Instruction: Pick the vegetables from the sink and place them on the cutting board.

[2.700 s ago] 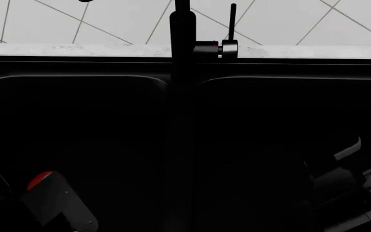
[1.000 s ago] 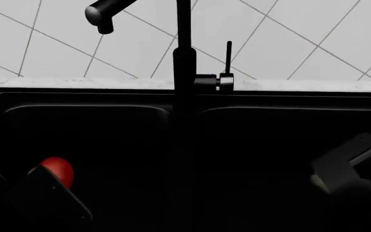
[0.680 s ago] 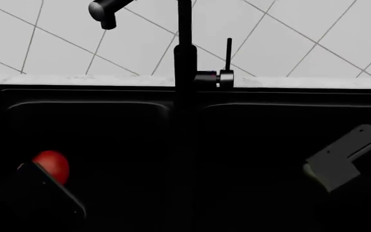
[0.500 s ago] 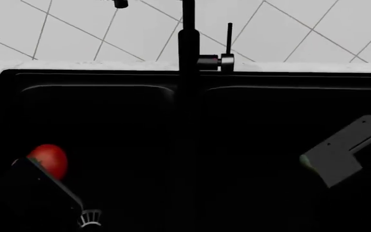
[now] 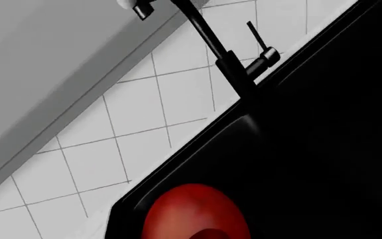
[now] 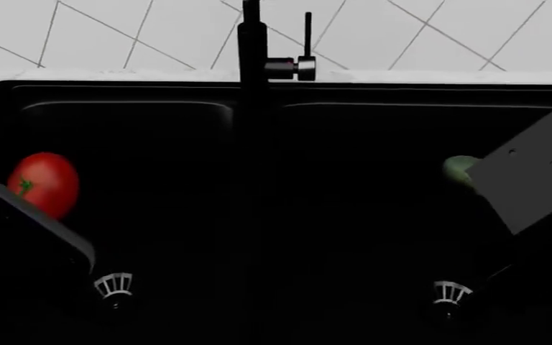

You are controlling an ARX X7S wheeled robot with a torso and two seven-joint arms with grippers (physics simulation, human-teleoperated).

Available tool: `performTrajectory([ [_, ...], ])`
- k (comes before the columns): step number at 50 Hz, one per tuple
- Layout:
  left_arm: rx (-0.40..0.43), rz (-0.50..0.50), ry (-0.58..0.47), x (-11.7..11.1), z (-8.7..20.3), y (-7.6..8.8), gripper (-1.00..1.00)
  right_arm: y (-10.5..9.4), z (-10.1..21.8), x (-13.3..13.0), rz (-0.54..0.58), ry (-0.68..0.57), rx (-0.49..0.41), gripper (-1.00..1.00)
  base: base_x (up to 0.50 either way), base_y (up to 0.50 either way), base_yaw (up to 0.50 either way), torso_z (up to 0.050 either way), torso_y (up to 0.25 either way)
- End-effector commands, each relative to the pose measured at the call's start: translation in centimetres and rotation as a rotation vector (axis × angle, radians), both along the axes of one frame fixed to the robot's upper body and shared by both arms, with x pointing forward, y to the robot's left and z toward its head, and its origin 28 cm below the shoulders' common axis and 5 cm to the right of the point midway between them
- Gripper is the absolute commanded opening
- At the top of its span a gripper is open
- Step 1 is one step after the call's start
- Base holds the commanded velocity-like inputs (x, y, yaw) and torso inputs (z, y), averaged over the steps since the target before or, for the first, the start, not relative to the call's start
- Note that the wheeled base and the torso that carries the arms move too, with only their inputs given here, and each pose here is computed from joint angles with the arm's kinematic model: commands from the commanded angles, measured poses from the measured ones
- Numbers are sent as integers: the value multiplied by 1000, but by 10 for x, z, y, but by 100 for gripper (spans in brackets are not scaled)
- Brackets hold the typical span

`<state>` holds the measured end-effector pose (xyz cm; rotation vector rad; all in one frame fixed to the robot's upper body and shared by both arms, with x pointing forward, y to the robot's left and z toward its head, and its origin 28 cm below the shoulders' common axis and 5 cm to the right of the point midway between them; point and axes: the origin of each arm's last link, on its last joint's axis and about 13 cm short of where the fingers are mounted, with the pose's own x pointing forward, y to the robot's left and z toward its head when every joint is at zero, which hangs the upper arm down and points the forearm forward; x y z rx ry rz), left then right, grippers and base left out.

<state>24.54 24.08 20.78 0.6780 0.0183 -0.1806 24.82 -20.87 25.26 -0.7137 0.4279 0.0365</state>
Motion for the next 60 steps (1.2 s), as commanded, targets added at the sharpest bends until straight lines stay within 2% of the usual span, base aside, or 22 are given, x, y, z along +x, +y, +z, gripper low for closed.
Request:
performTrajectory([
  [1,-59,-19,-65,-4,13,-5,-100,1,18,-19,-9,-47,-24,-100,0,-500,0,0,0],
  [17,-87,-76,-81,-16,23,-12,-100,4,35,-41,18,-89,-29,-100,0,-500,0,0,0],
  [21,-96,-96,-97,-19,29,-14,-100,4,39,-42,17,-101,-28,-100,0,-500,0,0,0],
  [33,-126,-155,-99,-27,24,-23,-100,4,41,-43,0,-133,-14,-100,0,-500,0,0,0],
  [53,-133,-208,-112,-38,27,-31,-100,2,44,-52,-3,-191,44,-100,24,-500,0,0,0],
  [60,-175,-254,-123,-46,28,-34,-100,-1,42,-57,-9,-237,96,-100,55,-500,0,0,0],
])
